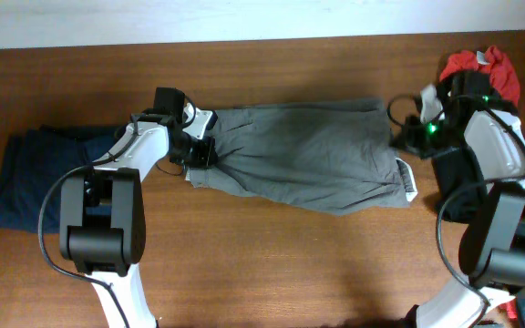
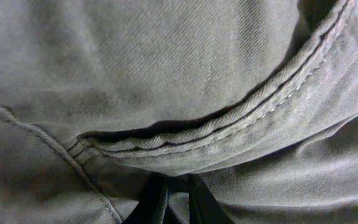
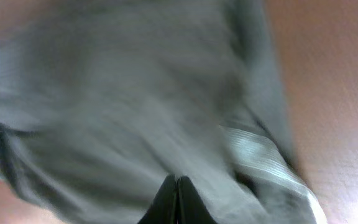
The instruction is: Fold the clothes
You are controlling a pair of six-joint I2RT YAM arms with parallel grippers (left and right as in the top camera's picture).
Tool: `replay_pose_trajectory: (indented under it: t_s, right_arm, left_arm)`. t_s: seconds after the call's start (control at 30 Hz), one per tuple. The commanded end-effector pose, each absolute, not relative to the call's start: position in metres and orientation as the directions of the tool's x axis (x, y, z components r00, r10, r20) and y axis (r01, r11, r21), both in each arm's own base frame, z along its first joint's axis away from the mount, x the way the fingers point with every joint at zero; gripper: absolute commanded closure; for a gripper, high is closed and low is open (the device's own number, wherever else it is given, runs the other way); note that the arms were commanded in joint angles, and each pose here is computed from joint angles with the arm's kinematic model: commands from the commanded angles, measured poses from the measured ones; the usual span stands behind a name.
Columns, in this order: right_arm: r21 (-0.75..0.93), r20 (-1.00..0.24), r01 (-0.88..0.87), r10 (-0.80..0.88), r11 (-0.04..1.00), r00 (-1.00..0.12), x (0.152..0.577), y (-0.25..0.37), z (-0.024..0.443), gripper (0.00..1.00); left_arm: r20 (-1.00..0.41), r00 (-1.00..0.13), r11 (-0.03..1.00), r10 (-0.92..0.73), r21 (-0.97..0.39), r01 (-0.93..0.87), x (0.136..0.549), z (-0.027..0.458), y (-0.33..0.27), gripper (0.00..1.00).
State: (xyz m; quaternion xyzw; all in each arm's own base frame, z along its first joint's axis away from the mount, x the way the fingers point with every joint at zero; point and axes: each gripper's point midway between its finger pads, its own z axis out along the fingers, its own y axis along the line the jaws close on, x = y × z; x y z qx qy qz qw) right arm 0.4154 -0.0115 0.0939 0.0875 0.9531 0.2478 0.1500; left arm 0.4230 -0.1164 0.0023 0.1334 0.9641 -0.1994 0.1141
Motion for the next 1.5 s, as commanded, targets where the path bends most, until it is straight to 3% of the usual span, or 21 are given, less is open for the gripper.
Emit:
replay_pose_trajectory:
  t_s: [0.0,0.17,0.4,0.77,0.87,1.03,1.27,1.47]
  right_arm:
    - [0.578,-0.329,-0.053,0.173,0.814,-0.928,0.434,0.027,0.111,0.96]
    - [0.509,-0.333,-0.003,0.193,0.861,-0.923,0.465,0.040,0.067,0.96]
    - [0.489,-0.227,0.197,0.341,0.850,-0.912,0.479,0.033,0.003,0.96]
    - [0.401,-0.346,0.353,0.496,0.846,-0.796,0.515,-0.027,-0.029,0.96]
    - [0.381,-0.329,0.398,0.525,0.834,-0.785,0.509,-0.046,-0.033,0.96]
    - [0.452,-0.293,0.361,0.518,0.816,-0.804,0.497,-0.065,-0.014,0.96]
    - [0.645,-0.314,0.196,0.490,0.739,-0.813,0.477,-0.073,0.073,0.89]
    - [0.691,-0.304,0.102,0.415,0.716,-0.857,0.446,-0.038,0.128,0.95]
  left_arm:
    - [-0.204,-0.954,0.919,0.220,-0.284,0.273,0.414,-0.023,-0.096,0.86]
    - [-0.197,-0.955,0.919,0.220,-0.285,0.271,0.413,-0.023,-0.096,0.86]
    - [-0.185,-0.958,0.920,0.221,-0.288,0.267,0.410,-0.023,-0.096,0.86]
    - [-0.175,-0.960,0.920,0.221,-0.289,0.264,0.407,-0.024,-0.096,0.80]
    - [-0.166,-0.961,0.920,0.221,-0.290,0.261,0.405,-0.024,-0.095,0.71]
    - [-0.178,-0.959,0.920,0.220,-0.289,0.265,0.410,-0.017,-0.096,0.62]
    - [-0.225,-0.952,0.919,0.206,-0.289,0.268,0.434,0.036,-0.094,0.59]
    - [-0.300,-0.932,0.865,0.202,-0.392,0.313,0.450,0.082,-0.117,0.60]
